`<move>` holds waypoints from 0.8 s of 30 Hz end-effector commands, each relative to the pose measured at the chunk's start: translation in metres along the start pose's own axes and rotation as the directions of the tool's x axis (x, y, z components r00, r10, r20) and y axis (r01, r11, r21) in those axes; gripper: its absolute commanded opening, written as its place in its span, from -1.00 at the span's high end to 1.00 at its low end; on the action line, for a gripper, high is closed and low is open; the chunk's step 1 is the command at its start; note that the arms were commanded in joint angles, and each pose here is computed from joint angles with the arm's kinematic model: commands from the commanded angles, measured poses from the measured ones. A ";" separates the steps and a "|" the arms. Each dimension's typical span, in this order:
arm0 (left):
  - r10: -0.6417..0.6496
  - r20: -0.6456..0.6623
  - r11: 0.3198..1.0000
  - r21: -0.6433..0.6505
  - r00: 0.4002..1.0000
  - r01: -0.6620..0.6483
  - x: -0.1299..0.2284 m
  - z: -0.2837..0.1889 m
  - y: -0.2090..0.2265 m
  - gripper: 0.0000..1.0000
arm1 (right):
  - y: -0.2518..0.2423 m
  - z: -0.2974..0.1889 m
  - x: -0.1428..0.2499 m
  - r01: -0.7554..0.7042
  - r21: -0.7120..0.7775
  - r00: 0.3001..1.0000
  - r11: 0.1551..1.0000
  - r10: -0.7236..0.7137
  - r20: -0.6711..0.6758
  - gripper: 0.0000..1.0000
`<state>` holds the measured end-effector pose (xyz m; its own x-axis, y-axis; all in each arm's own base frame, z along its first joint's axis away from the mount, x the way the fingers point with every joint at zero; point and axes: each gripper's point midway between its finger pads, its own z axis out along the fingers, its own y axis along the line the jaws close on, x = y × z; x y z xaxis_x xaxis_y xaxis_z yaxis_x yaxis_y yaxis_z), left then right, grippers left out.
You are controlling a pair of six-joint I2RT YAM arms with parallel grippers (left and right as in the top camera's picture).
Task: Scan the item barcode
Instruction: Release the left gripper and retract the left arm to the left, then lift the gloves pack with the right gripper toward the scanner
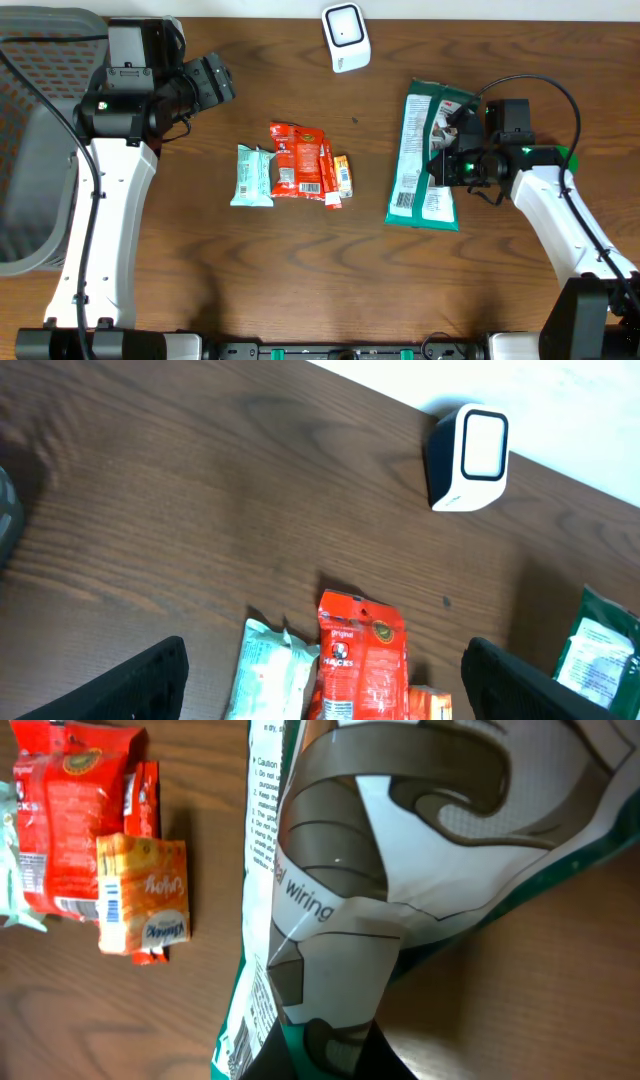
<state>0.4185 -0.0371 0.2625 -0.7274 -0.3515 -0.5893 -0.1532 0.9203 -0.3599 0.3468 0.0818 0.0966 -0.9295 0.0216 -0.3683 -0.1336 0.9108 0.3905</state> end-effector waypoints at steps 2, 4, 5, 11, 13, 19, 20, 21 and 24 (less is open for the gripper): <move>0.007 0.012 1.000 0.000 1.000 -0.007 -0.003 -0.004 0.000 -0.75 | 0.016 -0.023 -0.024 0.013 -0.014 0.998 1.000 -0.012 0.060 0.98; 0.007 0.012 1.000 0.000 1.000 -0.007 -0.003 -0.004 0.000 -0.75 | 0.018 -0.026 -0.024 0.009 -0.014 0.999 1.000 -0.008 0.052 0.98; 0.007 0.012 1.000 0.000 1.000 -0.007 -0.003 -0.004 0.000 -0.75 | 0.018 -0.028 -0.025 0.008 -0.013 0.999 1.000 -0.007 0.049 0.98; 0.007 0.012 1.000 0.000 1.000 -0.007 -0.003 -0.004 0.000 -0.75 | 0.024 -0.039 -0.032 0.023 -0.013 0.998 1.000 -0.022 0.051 0.98; 0.007 0.012 1.000 0.000 1.000 -0.007 -0.003 -0.004 0.000 -0.75 | 0.027 -0.047 -0.036 0.061 -0.010 0.997 0.998 -0.061 0.055 0.98; 0.007 0.012 1.000 0.000 1.000 -0.007 -0.003 -0.004 0.000 -0.75 | 0.042 -0.076 -0.058 0.174 -0.001 0.980 0.985 -0.173 0.096 0.98; 0.007 0.012 1.000 0.000 1.000 -0.007 -0.003 -0.004 0.000 -0.75 | 0.046 -0.082 -0.063 0.204 0.005 0.973 0.979 -0.203 0.106 0.98; 0.007 0.012 1.000 0.000 1.000 -0.007 -0.003 -0.004 0.000 -0.75 | 0.049 -0.086 -0.067 0.221 0.019 0.968 0.975 -0.222 0.115 0.98; 0.007 0.012 1.000 0.000 1.000 -0.007 -0.003 -0.004 0.000 -0.75 | 0.058 -0.097 -0.078 0.283 0.069 0.948 0.957 -0.290 0.134 0.98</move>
<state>0.4184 -0.0371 0.2626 -0.7274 -0.3515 -0.5893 -0.1532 0.9203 -0.3599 0.3755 0.0862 0.2052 -0.8565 -0.1014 -0.5061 -0.2826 0.9127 0.2953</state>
